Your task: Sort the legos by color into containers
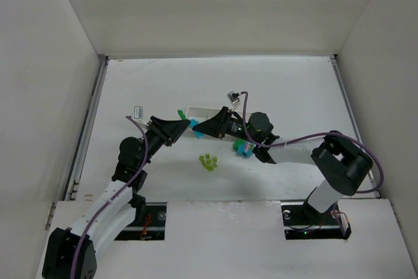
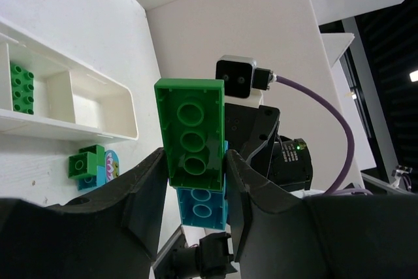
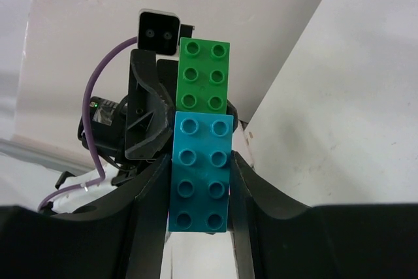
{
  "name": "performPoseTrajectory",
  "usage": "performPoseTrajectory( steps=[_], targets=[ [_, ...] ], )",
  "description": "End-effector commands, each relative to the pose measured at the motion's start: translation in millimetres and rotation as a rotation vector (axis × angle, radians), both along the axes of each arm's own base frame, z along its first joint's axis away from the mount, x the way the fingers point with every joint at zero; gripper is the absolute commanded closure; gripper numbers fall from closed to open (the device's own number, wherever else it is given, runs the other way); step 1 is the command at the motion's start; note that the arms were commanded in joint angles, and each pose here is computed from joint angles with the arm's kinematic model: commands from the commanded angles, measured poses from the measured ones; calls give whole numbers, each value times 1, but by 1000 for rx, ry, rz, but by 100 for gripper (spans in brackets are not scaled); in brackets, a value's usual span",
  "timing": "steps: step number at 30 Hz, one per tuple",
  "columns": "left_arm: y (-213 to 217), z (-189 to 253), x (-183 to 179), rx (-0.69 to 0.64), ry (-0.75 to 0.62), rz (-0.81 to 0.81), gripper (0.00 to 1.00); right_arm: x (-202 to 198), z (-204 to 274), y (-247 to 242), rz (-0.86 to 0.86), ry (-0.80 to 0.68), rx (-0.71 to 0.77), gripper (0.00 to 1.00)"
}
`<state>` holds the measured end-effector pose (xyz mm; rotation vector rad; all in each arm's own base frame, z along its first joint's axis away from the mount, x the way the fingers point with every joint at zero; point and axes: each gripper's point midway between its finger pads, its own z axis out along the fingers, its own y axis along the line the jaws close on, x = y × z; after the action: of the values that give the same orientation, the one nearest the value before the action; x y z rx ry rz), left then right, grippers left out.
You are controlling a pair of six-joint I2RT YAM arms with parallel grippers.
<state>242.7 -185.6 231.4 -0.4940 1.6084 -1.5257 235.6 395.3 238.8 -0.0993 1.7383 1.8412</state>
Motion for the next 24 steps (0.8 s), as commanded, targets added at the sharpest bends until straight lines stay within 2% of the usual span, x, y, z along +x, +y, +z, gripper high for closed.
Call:
performPoseTrajectory(
  steps=[1,13,18,24],
  targets=[
    [-1,8,-6,-15,-52,-13,88,0,39,-12,-27,-86,113,72],
    [3,6,-8,-18,-54,-9,86,21,46,-44,-93,-61,169,74],
    [2,9,-6,-15,-62,-2,80,16,48,-39,-54,-73,167,73],
    [2,20,-6,-16,-96,-8,85,20,41,-34,-65,-58,152,73]
  ],
)
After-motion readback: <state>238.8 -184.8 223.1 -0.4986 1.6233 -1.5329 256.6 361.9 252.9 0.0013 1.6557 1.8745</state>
